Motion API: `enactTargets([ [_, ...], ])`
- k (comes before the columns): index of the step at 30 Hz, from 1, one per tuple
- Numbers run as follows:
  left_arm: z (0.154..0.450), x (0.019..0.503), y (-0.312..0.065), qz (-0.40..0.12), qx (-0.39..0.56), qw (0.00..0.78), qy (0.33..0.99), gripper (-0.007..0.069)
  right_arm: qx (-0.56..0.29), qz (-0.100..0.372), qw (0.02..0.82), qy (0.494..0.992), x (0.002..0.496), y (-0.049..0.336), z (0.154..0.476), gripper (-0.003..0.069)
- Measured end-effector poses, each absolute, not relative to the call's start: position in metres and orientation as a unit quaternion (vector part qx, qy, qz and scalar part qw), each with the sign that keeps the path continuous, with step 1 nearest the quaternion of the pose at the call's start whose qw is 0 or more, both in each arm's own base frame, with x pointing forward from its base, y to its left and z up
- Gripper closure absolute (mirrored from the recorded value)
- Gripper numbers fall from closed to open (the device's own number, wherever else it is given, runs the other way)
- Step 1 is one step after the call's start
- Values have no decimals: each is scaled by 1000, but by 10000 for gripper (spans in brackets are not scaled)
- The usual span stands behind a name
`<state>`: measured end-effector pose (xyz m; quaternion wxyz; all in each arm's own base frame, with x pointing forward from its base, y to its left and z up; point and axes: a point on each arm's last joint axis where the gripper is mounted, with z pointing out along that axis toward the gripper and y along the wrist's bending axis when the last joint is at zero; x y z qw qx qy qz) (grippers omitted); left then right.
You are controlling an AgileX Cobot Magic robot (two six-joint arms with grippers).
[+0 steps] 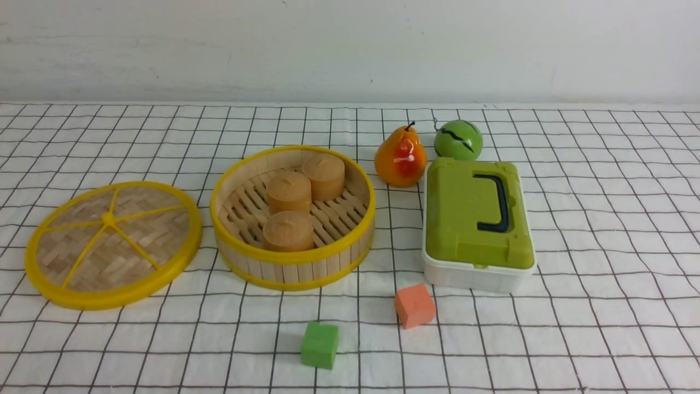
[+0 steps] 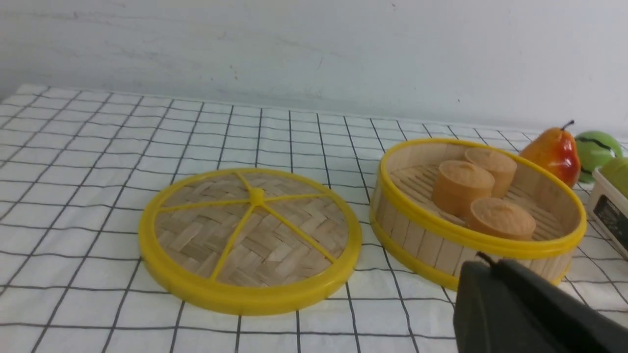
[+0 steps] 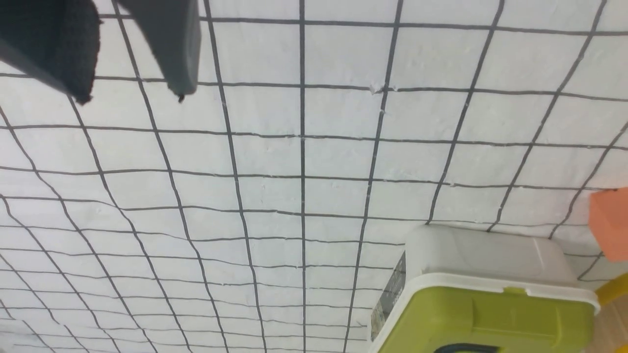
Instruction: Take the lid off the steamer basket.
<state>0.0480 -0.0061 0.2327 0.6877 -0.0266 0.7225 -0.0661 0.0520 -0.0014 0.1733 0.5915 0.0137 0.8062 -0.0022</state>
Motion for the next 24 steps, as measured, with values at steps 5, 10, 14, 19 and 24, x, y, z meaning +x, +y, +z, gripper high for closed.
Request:
enactTargets([
  [5,214,52,-4,-56,-16,676,735,638,14,-2,592,806,52,-1,173,419],
  [10,186,55,-4,-72,-34,635,768,638,14,-2,592,806,52,-1,173,419],
  [14,168,52,-4,-64,-29,578,813,638,14,-2,592,806,52,-1,173,419],
  [19,168,51,-4,-55,-8,575,816,638,14,-2,592,806,52,-1,173,419],
  [24,168,51,-4,-52,-4,575,817,638,14,-2,592,806,52,-1,173,419],
])
